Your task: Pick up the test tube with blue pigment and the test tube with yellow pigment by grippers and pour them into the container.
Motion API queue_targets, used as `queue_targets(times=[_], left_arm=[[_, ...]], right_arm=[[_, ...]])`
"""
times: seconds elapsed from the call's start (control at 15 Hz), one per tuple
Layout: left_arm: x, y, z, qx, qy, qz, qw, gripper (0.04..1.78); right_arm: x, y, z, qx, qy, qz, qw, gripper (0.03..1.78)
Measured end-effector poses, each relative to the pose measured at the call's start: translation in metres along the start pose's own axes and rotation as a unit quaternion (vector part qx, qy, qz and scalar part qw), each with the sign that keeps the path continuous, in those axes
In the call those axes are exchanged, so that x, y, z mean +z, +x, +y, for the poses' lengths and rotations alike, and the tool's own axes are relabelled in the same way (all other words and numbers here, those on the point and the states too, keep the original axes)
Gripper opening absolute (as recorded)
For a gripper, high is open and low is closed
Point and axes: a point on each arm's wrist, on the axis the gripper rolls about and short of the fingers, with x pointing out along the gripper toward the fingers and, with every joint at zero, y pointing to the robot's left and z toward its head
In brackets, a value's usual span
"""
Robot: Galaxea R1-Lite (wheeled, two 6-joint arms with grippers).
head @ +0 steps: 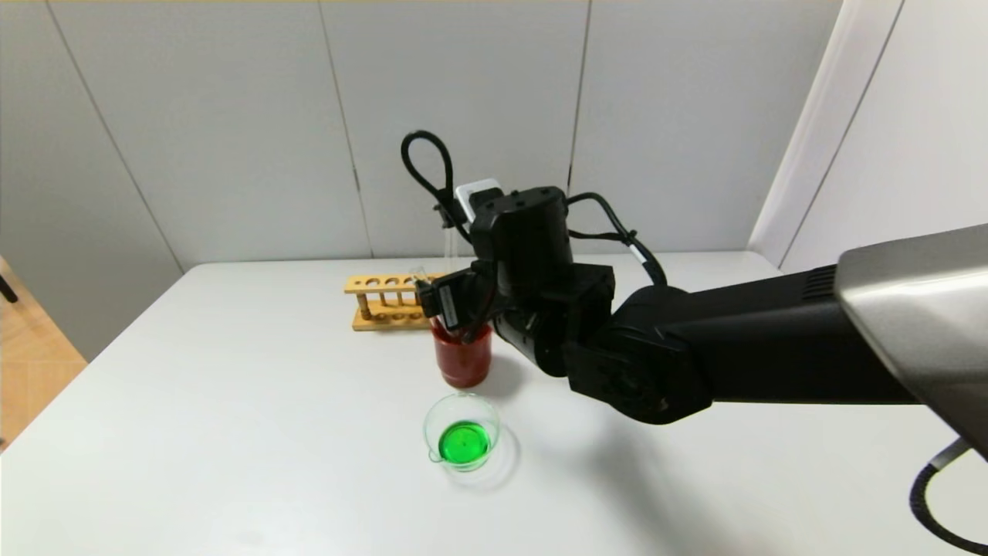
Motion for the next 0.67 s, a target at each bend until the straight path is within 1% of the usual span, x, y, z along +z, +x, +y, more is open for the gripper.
queue_targets(times=[0.2,0.4,0.53,0.67], left_arm=[[0.0,0.0,0.0,0.0,0.0,0.0,1.0,1.71],[0.0,0.0,0.0,0.0,0.0,0.0,1.0,1.71],[0.0,0.0,0.0,0.0,0.0,0.0,1.0,1.71],[0.0,0.0,0.0,0.0,0.0,0.0,1.0,1.71]], right_arm=[[0.025,-0.02,-0.011,-0.006,0.014,-0.031,0.9994,1.74],[0.045,-0.039,-0.027,-0.016,0.025,-0.054,0.9981,1.74],[0.05,-0.05,-0.039,-0.026,0.03,-0.059,0.9975,1.74],[0.05,-0.058,-0.052,-0.04,0.035,-0.057,0.9969,1.74]])
